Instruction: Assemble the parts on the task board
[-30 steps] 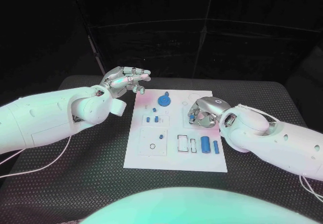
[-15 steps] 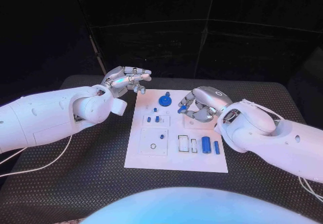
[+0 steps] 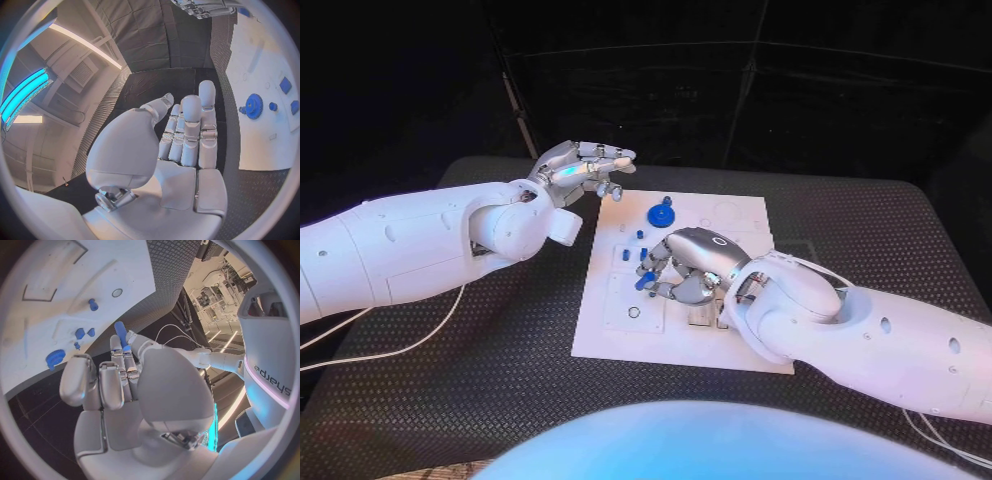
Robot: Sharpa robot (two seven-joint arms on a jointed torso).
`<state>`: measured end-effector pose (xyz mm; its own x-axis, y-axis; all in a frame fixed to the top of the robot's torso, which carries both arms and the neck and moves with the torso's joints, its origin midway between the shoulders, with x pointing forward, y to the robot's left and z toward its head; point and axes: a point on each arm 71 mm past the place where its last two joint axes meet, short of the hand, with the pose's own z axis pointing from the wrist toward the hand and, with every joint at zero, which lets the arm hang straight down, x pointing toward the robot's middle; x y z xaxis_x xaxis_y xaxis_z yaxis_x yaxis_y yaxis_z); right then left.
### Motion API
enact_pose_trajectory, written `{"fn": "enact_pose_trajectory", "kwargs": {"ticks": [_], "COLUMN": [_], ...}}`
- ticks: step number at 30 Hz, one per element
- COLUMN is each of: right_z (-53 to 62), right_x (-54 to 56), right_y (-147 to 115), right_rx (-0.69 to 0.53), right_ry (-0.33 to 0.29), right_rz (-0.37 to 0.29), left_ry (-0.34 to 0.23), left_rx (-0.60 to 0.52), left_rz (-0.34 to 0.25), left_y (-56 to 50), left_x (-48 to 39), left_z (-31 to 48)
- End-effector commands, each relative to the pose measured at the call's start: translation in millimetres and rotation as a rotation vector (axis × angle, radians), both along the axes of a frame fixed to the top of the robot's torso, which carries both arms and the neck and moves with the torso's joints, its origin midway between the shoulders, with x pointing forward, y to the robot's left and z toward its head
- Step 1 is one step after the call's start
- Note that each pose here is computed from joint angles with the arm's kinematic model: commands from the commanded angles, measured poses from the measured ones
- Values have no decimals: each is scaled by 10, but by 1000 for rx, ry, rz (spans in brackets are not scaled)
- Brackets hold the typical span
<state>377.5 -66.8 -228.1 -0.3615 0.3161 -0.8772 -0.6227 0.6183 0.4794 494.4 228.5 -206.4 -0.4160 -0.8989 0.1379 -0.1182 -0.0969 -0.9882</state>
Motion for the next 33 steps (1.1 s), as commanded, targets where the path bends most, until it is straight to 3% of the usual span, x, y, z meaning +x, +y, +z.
{"fn": "enact_pose_trajectory", "kwargs": {"ticks": [1, 15, 33], "right_z": [-49, -266, -337], "right_x": [-30, -21, 4], "right_y": [84, 179, 215], "right_rx": [-6, -85, -167], "right_ry": [31, 91, 65], "right_rz": [64, 91, 79], "left_ry": [-6, -5, -4], "left_rx": [-10, -11, -12], "left_rz": [-12, -16, -19], "left_y": [-21, -40, -51], "left_x": [0, 1, 2], "left_z": [18, 18, 17]}}
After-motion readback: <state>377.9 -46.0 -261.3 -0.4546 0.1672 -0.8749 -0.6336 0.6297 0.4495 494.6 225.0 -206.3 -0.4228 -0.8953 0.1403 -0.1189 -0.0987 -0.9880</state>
